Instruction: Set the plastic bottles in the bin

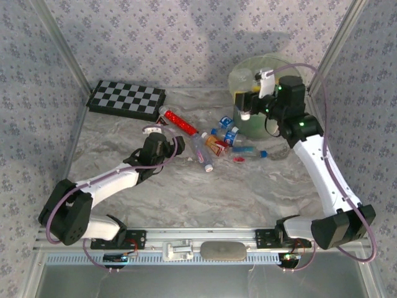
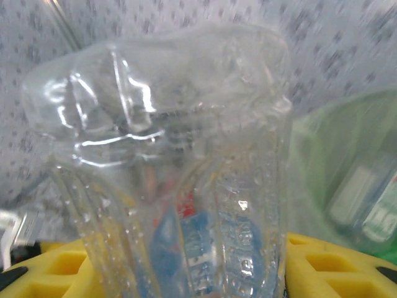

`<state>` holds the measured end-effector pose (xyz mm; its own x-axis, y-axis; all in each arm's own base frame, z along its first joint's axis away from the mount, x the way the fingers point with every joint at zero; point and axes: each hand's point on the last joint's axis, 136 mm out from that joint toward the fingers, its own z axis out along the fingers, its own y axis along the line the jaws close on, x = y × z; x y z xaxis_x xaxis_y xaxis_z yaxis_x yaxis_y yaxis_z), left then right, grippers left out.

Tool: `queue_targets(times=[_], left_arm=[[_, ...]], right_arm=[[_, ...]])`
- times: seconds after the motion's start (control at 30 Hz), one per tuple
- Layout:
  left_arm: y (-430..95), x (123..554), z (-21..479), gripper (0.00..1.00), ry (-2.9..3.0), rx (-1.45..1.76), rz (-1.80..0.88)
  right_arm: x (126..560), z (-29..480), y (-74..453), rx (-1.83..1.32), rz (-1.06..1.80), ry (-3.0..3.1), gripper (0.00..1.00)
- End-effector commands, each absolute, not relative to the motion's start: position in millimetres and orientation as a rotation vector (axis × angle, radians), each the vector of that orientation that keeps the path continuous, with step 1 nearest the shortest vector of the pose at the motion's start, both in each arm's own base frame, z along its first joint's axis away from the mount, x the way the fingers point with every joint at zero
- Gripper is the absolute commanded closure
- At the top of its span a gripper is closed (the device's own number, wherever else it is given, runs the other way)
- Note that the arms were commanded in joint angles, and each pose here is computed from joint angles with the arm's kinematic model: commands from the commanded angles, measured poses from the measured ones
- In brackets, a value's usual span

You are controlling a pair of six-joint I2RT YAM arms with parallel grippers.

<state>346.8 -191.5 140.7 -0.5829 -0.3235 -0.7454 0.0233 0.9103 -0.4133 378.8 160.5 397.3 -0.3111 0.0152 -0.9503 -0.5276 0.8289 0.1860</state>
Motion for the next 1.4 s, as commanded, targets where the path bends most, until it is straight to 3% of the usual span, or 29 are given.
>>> queue_targets(times=[0.0, 0.33, 0.7, 1.13, 1.27, 1.37], left_arm=[[-188.6, 344.7, 146.7, 0.0, 2.119, -0.207, -0.468], [-181.9, 340.4, 148.4, 0.0, 2.11, -0.213, -0.45], [-175.9, 337.4, 150.4, 0.0, 2.104, -0.22, -0.432], [-177.9, 338.6, 152.4, 0.0, 2.102, -0.214, -0.436], [-178.1, 338.6, 151.9, 0.0, 2.104, -0.213, -0.437], [-178.2, 338.4, 152.4, 0.0, 2.103, -0.213, -0.438]], right_arm=[[380.4, 456.2, 140.7, -0.326, 0.517, 1.652, 0.51], [425.4, 487.8, 72.6, -0.122, 0.307, 1.547, 0.52], [489.0, 430.9, 37.5, -0.001, 0.253, 1.723, 0.52], [520.1, 352.6, 23.2, 0.09, 0.306, 1.941, 0.49], [524.2, 347.0, 21.1, 0.106, 0.311, 1.963, 0.41], [524.7, 349.2, 19.1, 0.125, 0.312, 1.965, 0.26]])
